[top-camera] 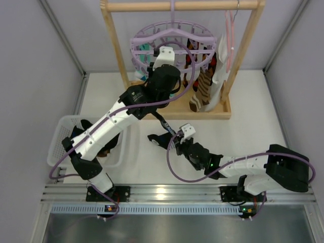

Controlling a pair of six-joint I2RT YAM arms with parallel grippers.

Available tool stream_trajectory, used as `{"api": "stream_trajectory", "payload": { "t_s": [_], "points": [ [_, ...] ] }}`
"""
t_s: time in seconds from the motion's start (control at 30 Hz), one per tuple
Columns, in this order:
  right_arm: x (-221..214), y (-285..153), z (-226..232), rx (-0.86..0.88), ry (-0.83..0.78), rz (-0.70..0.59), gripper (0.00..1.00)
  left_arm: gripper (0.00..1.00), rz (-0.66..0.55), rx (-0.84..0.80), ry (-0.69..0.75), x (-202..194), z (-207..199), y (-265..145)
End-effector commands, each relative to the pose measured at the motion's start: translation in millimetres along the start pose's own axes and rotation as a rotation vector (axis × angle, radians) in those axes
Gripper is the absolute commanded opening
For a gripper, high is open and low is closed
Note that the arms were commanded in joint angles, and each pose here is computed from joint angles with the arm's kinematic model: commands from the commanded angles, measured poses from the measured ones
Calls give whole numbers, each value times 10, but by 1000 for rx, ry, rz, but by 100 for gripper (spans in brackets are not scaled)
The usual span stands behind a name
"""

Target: Remove the socks clipped to the hanger

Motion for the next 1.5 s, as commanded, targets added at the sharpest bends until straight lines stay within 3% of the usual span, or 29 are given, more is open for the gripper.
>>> {"api": "stream_trajectory", "payload": {
  "t_s": [0.0,0.03,0.17,0.27,0.3,0.53,0.7,0.87,1.07,1.13,1.17,1.2,1.3,1.4,1.47],
  "points": [
    [343,-126,145,100,127,-106,0,21,-24,-48,-76,150,15,-54],
    [374,-147,146,114,124,-112,0,35,-22,-70,-83,164,32,-90],
    [604,-221,141,162,121,-141,0,63,-27,-75,-99,166,174,-205],
    [759,-233,147,198,116,-146,0,96,-37,-61,-127,138,378,-337],
    [798,-235,160,216,114,-149,0,98,-41,-61,-141,131,445,-385],
    [1292,-143,305,315,108,-212,0,98,-90,-118,-280,38,1107,-898],
    [1755,80,732,493,97,-265,0,98,-158,-141,-390,68,1521,-1208],
    [2090,482,1270,668,72,-273,0,98,-252,-47,-421,228,1960,-1429],
    [1937,1147,1858,753,71,-153,1,98,-314,48,-467,313,2327,-1613],
    [1952,1323,1968,712,59,-139,6,98,-322,64,-464,302,2397,-1645],
    [1623,1481,2019,685,1,-40,12,98,-327,65,-467,279,2448,-1675],
    [1766,1528,2060,655,-4,-60,39,98,-328,64,-469,266,2462,-1682],
    [1599,1618,2031,591,-52,28,62,98,-332,63,-473,213,2526,-1716],
    [1716,1520,1841,489,-72,17,77,98,-333,70,-471,156,2566,-1728],
    [1840,1377,1674,433,-82,-2,80,98,-331,80,-470,125,2578,-1724]
  ]
}}
Point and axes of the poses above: each gripper's point midway between its finger pads, its own y axis out along the fingers, its own z axis along the line the jaws close on, x = y × z, the point moved 7 cm from there along -y, back along the fingers, and after that the axes turned 3 degrees about -y, right-handed, at the moved point
